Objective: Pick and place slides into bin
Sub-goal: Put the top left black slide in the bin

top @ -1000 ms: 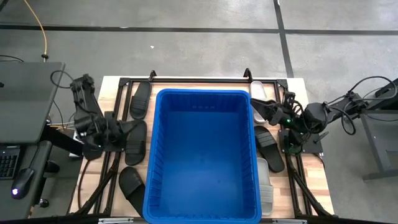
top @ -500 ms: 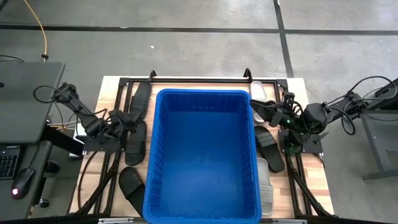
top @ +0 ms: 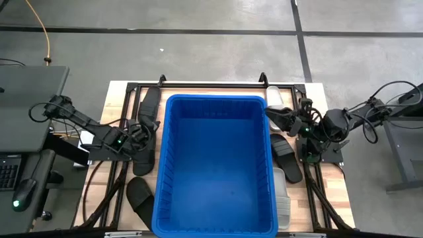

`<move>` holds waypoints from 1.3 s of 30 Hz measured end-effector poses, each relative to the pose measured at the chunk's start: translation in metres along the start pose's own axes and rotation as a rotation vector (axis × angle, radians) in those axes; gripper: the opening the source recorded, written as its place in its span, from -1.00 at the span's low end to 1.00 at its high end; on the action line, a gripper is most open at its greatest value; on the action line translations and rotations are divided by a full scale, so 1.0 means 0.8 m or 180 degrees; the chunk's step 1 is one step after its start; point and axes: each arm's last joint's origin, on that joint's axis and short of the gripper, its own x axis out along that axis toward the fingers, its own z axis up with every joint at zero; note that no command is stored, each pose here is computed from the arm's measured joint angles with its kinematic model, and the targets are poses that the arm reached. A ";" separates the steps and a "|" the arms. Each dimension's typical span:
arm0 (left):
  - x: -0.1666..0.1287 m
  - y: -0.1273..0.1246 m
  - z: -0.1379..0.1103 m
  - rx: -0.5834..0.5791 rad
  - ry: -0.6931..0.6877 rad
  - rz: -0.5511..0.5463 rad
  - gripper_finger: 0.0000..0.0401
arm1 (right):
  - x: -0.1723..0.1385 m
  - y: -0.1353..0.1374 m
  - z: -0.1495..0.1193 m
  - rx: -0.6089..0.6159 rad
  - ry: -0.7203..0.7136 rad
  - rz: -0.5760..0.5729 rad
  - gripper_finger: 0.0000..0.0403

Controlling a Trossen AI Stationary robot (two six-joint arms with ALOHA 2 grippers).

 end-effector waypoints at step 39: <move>0.047 0.060 0.041 0.0528 -0.1143 0.0882 -0.37 | -0.003 0.007 0.007 0.0044 0.0080 0.0258 0.26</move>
